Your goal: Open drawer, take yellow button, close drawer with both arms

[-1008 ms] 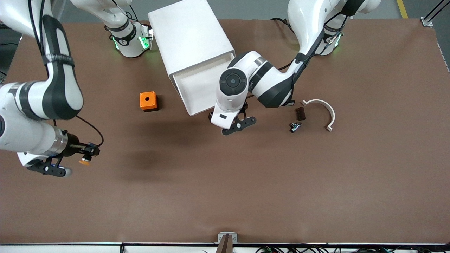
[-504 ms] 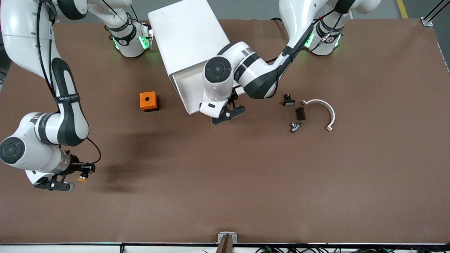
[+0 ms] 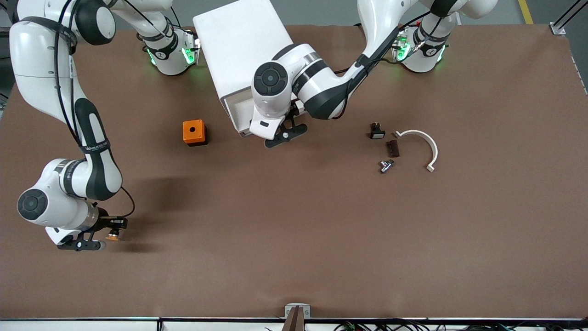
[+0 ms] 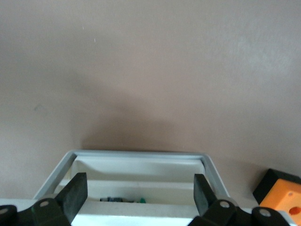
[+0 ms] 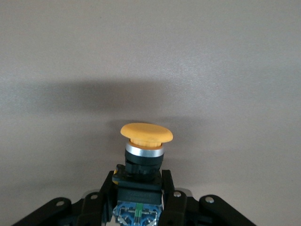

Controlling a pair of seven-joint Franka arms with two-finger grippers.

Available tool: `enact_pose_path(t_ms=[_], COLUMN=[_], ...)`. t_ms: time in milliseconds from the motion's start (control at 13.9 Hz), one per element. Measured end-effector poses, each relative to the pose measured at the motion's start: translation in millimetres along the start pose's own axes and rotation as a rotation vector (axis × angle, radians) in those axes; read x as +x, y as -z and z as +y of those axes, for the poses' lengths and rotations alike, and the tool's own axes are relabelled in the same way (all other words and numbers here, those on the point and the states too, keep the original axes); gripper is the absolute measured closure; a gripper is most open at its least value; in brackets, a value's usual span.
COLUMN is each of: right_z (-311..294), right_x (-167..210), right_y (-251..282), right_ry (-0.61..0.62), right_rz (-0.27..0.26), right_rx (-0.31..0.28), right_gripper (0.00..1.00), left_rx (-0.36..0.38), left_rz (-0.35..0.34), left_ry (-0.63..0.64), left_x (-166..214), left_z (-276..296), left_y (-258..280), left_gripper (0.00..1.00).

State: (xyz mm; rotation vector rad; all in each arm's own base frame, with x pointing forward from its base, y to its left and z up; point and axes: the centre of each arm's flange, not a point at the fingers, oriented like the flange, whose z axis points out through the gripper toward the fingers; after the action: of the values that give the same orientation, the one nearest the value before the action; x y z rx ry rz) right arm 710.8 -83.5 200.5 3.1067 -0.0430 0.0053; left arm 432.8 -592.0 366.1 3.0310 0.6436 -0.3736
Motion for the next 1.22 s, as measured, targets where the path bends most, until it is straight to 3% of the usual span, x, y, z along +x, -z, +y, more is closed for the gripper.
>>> enact_pose_path(t_ms=[216,648,864,1225], right_z=[-1.2,-4.1,-13.2,-37.0], right_x=[0.8,8.1,5.3,-25.4], right_y=[-14.2,0.4,55.6,189.5], right_ry=[0.034,0.052,0.065,0.017], right_rz=[0.016,0.033,-0.036,-0.136], right_rx=[-0.002,0.0,0.019,0.036], right_gripper=[0.58,0.03,0.0,0.0], left_rx=[0.009,0.009,0.017,0.006], left_rz=[-0.016,-0.171,-0.27,-0.315], left_ry=[0.003,0.057,0.1,0.14], left_x=[-26.4,-40.9,-41.5,-26.3], left_z=[4.8,4.4,1.4,-1.8], left_y=[-7.2,-19.8,-31.8,-31.1], left_gripper=[0.0,0.0,0.0,0.0])
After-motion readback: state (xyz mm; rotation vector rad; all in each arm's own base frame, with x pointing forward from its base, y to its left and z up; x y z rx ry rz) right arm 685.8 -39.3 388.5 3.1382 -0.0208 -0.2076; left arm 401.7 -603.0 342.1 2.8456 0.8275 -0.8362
